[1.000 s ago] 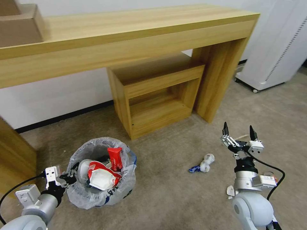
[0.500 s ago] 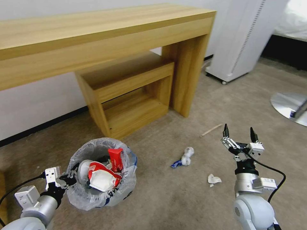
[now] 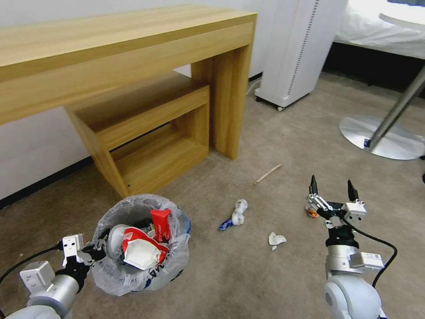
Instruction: Pick up the trash bin and place the garbage on the floor into it.
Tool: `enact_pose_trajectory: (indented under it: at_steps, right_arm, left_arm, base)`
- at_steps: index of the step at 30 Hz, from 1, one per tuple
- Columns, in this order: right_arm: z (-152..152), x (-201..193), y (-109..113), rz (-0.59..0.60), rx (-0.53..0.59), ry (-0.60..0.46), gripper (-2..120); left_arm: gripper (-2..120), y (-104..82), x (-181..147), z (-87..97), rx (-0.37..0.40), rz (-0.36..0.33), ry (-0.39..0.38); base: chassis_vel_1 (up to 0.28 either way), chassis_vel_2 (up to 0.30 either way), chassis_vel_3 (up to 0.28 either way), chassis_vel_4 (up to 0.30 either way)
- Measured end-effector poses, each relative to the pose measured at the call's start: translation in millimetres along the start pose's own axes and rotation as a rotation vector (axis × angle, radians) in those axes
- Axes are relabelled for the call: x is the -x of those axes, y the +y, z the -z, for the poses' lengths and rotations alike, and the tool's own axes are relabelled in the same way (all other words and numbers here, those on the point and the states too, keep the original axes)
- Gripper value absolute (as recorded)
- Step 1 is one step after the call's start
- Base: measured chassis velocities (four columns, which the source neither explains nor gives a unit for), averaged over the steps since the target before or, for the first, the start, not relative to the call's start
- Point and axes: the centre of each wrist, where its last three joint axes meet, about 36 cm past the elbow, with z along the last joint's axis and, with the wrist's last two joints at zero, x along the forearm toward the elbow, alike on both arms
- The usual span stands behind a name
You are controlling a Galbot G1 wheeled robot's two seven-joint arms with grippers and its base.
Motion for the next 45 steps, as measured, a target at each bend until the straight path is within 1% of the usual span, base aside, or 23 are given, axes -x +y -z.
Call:
enact_pose_trajectory:
  at_steps: [6,19,30,45]
  right_arm:
    - [0,-3,-1,-0.01,-0.003,0.004,100]
    - [-5,-7,-7,-0.006,-0.021,-0.053,100]
    - [-6,-17,-8,-0.013,-0.021,-0.039,100]
    - [-10,-18,-5,-0.002,-0.033,-0.015,100]
  left_arm:
    - [1,0.5,-1,0.1,0.006,-0.003,0.0]
    - [1,2.3,3,2.5,0.008,-0.015,-0.001]
    - [1,5.2,11,4.4,-0.001,-0.02,-0.001]
    - [1,9.4,10,6.0,-0.009,-0.011,-0.003]
  base:
    - [-0.055,-0.05,-0.066,-0.054]
    - [-0.024,-0.017,-0.021,-0.026]
    - [0.0,0.0,0.0,0.0]
    - [-0.016,0.02,0.016,-0.022]
